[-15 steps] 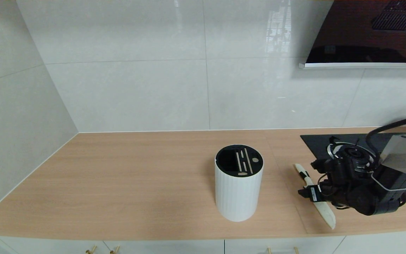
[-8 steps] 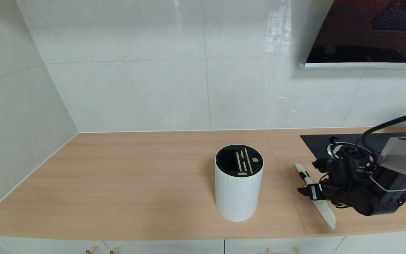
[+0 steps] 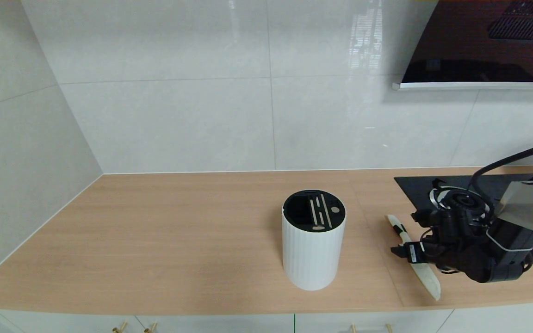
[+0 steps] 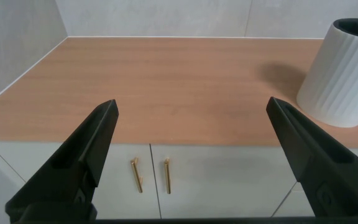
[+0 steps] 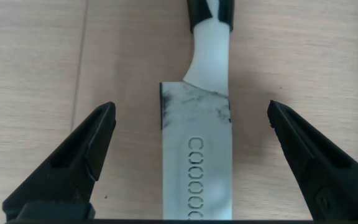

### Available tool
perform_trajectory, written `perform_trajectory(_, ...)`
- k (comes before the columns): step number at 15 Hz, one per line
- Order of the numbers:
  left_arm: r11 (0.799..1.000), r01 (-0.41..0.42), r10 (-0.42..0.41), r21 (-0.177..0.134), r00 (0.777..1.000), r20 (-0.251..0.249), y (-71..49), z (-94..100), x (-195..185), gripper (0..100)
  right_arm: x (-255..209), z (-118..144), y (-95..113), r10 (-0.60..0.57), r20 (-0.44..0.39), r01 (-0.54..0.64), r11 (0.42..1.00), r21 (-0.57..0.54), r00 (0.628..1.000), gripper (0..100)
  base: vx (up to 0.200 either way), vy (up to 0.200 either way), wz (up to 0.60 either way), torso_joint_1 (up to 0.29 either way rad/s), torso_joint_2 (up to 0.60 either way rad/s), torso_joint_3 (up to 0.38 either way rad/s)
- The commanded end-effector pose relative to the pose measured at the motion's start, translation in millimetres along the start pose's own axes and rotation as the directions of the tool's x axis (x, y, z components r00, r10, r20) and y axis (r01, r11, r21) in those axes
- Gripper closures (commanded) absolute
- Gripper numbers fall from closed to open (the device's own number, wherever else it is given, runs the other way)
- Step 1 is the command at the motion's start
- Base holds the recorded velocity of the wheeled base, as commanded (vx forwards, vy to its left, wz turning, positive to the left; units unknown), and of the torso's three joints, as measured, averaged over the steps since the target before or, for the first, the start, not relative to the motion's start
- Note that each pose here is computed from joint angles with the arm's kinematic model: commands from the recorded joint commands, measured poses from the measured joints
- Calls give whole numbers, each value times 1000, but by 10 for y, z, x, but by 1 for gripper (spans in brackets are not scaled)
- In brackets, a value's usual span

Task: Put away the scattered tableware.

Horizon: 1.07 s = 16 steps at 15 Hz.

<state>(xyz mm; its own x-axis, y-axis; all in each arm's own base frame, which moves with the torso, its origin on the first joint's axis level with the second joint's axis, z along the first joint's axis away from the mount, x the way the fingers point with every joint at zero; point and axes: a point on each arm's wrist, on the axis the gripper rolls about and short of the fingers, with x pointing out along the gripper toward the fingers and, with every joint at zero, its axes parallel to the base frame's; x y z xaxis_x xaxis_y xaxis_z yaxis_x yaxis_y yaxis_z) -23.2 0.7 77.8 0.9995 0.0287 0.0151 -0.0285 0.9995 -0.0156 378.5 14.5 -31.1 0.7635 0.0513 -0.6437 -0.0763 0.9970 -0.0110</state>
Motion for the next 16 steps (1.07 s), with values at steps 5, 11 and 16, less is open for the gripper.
perform_trajectory(5,1000,0,0,0,1000,0,0,0,0,0,58,-26,-29,-5,9,5,1000,3,1000,0,0,0,0,0,0,0)
perform_trajectory(11,1000,0,0,0,1000,0,0,0,0,0,81,-61,-40,-7,-2,7,1000,4,1000,100,0,0,0,0,0,0)
perform_trajectory(16,1000,-2,2,0,1000,0,0,0,0,0,101,-99,-45,-8,-11,8,1000,5,1000,100,0,0,0,0,0,0)
